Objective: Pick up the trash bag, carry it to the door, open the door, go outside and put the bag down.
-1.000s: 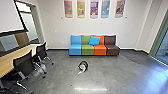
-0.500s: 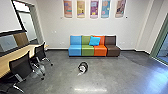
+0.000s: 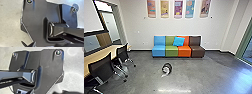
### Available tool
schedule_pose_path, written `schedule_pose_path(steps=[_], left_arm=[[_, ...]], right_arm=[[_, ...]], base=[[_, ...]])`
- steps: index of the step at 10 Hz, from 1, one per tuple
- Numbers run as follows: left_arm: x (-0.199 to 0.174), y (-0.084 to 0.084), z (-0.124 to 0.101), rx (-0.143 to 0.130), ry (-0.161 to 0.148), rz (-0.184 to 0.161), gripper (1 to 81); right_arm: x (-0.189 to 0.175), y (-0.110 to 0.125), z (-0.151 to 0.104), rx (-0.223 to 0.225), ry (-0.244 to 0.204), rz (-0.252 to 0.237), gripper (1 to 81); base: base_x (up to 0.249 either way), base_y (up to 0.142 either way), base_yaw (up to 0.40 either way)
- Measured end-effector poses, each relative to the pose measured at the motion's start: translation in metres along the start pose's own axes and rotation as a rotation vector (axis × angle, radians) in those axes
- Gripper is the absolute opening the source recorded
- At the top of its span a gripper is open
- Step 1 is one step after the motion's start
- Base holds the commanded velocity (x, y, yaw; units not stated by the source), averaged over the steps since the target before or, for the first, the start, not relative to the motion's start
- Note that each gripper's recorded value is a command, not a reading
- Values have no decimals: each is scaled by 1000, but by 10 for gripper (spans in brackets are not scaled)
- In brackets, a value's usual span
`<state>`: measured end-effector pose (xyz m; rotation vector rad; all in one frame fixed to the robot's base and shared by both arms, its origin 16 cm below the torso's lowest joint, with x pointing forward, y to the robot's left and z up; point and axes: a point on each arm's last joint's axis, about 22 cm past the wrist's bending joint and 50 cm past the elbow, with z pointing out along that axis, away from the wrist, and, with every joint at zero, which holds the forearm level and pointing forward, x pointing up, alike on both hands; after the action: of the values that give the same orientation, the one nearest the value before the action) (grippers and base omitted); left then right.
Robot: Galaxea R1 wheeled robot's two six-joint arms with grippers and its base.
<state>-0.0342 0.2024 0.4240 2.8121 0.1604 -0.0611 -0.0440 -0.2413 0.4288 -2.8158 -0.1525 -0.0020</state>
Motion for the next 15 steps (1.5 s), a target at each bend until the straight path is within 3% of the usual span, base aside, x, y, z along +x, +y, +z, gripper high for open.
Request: schedule_pose_path(steps=[15], left_arm=[[-5, 2, 1, -3, -5, -1, 811]], right_arm=[[0, 0, 0, 0, 0, -3, 811]], base=[[126, 0, 0]])
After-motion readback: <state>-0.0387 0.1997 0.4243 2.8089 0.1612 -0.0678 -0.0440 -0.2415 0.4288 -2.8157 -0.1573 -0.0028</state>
